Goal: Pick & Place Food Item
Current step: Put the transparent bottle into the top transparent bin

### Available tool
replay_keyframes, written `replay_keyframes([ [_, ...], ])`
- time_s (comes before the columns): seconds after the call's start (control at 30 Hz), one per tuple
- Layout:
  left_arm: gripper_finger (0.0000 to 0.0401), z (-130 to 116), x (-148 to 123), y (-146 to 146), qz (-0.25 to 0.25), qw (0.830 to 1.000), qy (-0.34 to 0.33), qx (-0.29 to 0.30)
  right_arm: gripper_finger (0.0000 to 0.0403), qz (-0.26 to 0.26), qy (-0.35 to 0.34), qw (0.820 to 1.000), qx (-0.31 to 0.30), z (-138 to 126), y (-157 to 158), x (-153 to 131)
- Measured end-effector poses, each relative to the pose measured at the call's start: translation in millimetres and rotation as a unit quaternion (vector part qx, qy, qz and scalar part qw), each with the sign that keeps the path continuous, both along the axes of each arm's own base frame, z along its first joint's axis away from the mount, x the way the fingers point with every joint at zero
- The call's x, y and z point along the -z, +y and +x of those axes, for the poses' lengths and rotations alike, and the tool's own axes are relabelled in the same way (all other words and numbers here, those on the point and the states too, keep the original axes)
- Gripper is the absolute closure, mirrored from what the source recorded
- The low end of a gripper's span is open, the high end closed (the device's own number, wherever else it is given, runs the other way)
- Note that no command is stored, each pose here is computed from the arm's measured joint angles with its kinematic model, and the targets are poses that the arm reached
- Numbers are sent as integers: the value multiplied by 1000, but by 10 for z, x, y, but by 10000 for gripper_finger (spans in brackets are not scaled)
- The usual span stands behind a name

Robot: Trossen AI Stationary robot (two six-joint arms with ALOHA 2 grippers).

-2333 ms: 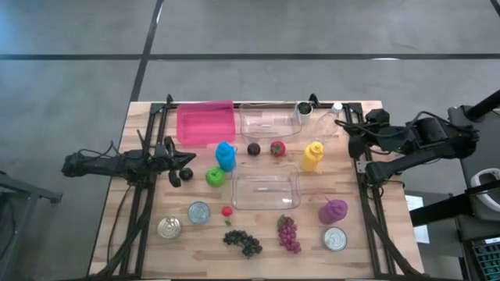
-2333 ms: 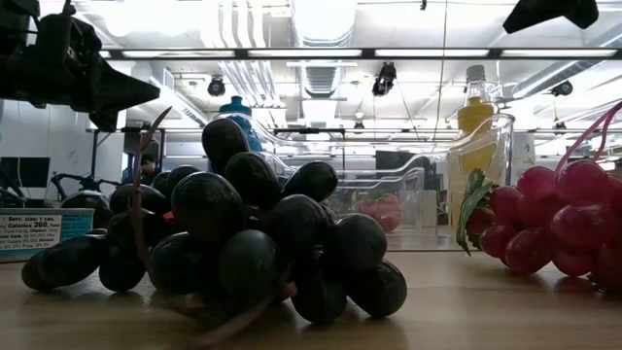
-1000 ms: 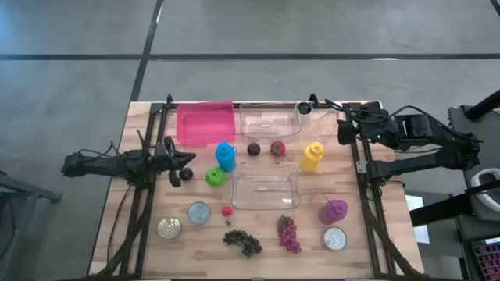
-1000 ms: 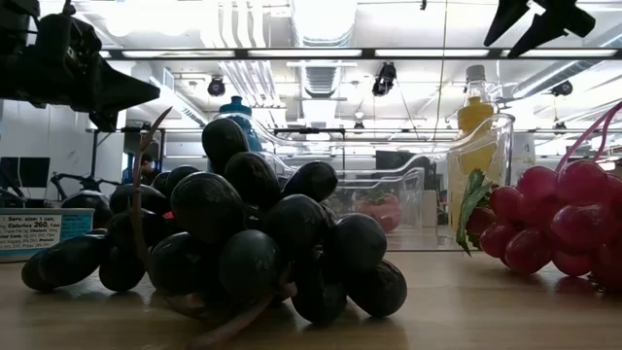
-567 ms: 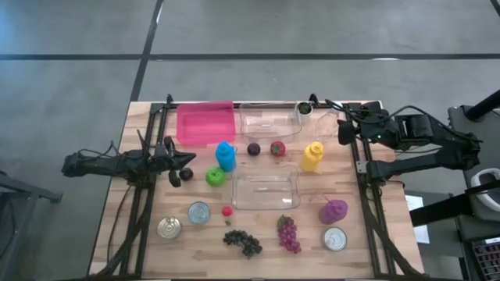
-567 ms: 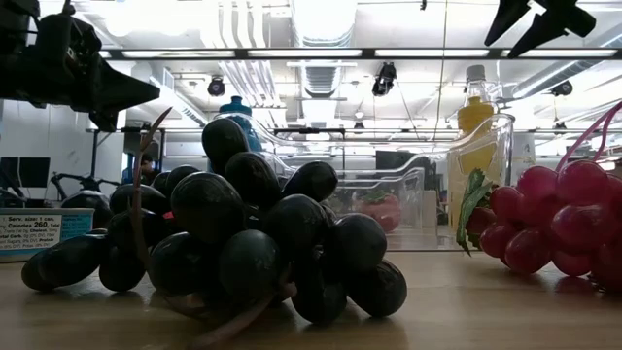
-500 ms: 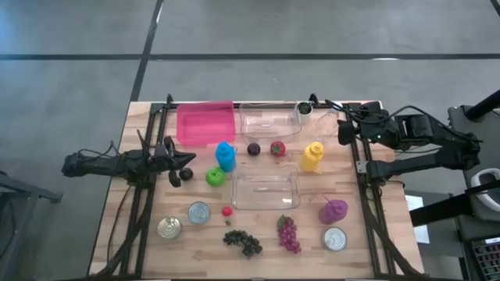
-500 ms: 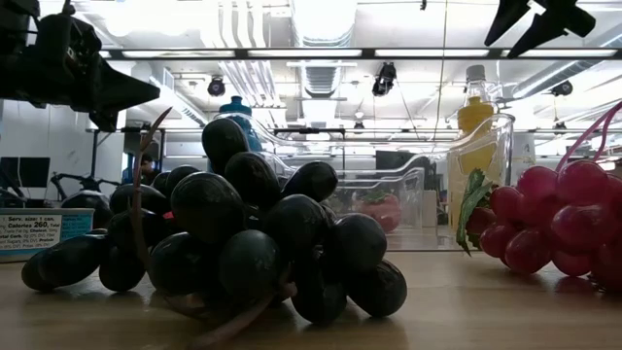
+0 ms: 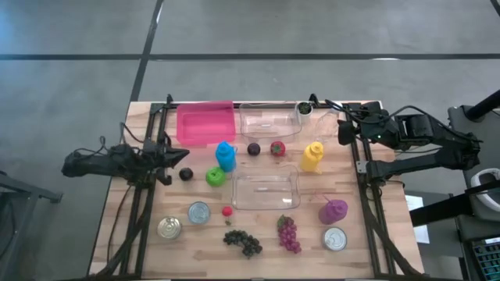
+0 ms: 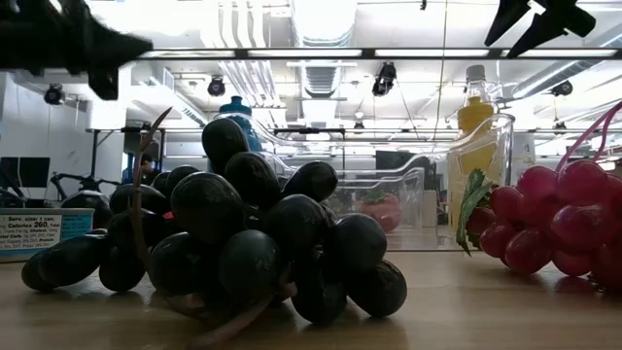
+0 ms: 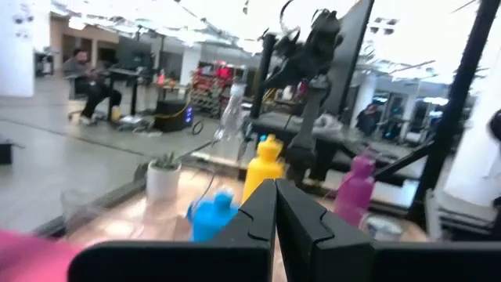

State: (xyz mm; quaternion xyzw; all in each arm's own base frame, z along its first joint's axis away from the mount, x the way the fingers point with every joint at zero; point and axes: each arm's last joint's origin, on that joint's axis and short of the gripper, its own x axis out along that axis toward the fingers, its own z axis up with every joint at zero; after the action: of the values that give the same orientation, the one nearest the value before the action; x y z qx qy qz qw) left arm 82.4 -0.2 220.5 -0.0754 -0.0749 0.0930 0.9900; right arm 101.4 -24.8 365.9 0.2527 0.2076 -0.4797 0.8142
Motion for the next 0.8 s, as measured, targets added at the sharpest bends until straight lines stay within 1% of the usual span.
replay_keyframes([
  [0.17, 386, -47, -251, 3, 3, 1000, 24, 3, 137, 0, 0, 1000, 0, 3, 0, 1],
  [0.3, 386, 20, -432, -5, -3, 999, 38, 5, 142, 1, 0, 1000, 0, 3, 0, 1],
  [0.47, 386, 133, -726, -21, -26, 998, 52, 14, 144, 1, 0, 1000, -1, -1, 0, 0],
  [0.53, 386, 182, -830, -29, -33, 996, 76, 19, 143, 1, 0, 1000, -1, -1, 0, 0],
  [0.67, 386, 289, -983, -42, -65, 989, 134, 17, 138, 2, 1, 1000, -3, 1, 1, 1],
  [0.8, 386, 392, -1104, -53, -87, 983, 164, 13, 133, 8, 0, 1000, -7, 1, 4, 3],
])
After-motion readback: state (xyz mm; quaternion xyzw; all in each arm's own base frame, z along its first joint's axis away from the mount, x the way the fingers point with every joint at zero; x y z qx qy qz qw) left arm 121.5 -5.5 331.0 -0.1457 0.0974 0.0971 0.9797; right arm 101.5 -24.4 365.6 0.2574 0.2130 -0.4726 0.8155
